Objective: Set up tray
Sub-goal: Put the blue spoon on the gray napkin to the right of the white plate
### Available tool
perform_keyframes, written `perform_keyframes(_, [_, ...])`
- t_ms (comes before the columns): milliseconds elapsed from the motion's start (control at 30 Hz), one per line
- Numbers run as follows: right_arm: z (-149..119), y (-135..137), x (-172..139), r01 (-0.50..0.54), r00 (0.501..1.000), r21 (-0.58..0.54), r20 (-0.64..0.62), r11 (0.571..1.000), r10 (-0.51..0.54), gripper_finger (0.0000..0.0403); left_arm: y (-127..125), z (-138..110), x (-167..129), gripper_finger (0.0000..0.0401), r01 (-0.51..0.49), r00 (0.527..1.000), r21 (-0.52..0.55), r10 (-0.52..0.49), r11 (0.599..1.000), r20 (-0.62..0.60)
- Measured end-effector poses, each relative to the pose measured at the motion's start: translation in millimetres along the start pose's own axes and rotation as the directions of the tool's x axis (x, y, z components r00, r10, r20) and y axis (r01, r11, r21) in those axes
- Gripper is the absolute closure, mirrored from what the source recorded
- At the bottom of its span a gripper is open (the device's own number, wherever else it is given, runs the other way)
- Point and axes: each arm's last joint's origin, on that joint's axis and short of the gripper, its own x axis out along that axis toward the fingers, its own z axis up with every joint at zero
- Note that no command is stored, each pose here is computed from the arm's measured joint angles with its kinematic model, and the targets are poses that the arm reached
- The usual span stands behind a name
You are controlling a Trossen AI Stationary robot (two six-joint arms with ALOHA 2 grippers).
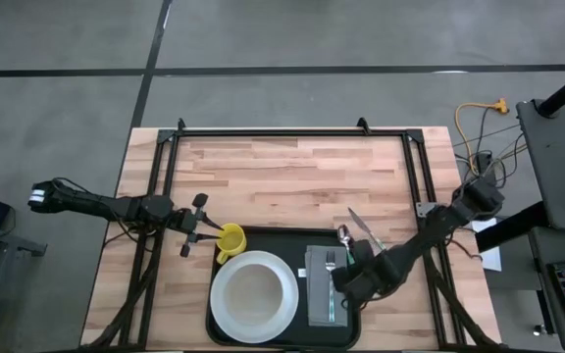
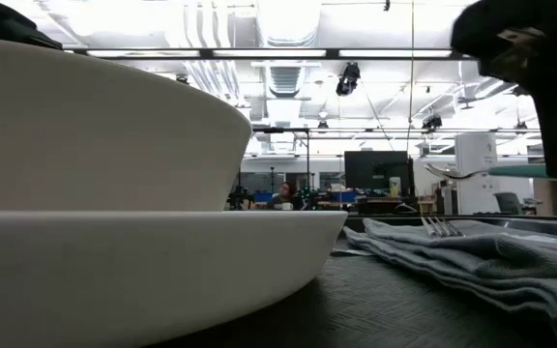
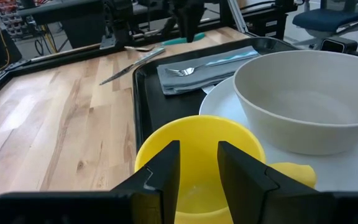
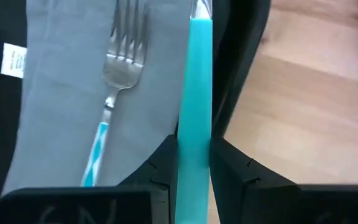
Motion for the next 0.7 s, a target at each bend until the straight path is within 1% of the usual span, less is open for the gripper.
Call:
perform_keyframes(100, [-5, 13, -3, 0.009, 1.0, 0.035, 0.001, 0.999, -0.009, 0.0349, 0, 0, 0, 0.0307, 0.0, 1.0, 0.0, 0.0, 1.0, 0.001])
perform_keyframes(200, [-10, 27, -4, -0.006, 1.0, 0.055, -0.006, 0.998, 0.006, 0.0349, 0, 0, 0, 0.0307, 0.0, 1.0, 0.0, 0.0, 1.0, 0.001])
perform_keyframes(567, [-31, 68, 8, -0.005, 0.999, 0.16, -0.037, 0.987, 0.011, 0.0349, 0, 0, 0, 0.0307, 0.0, 1.0, 0.0, 0.0, 1.0, 0.0])
perform_keyframes(700, [-37, 84, 10, -0.024, 0.998, 0.18, -0.045, 0.983, 0.032, 0.0349, 0, 0, 0, 0.0307, 0.0, 1.0, 0.0, 0.0, 1.0, 0.001])
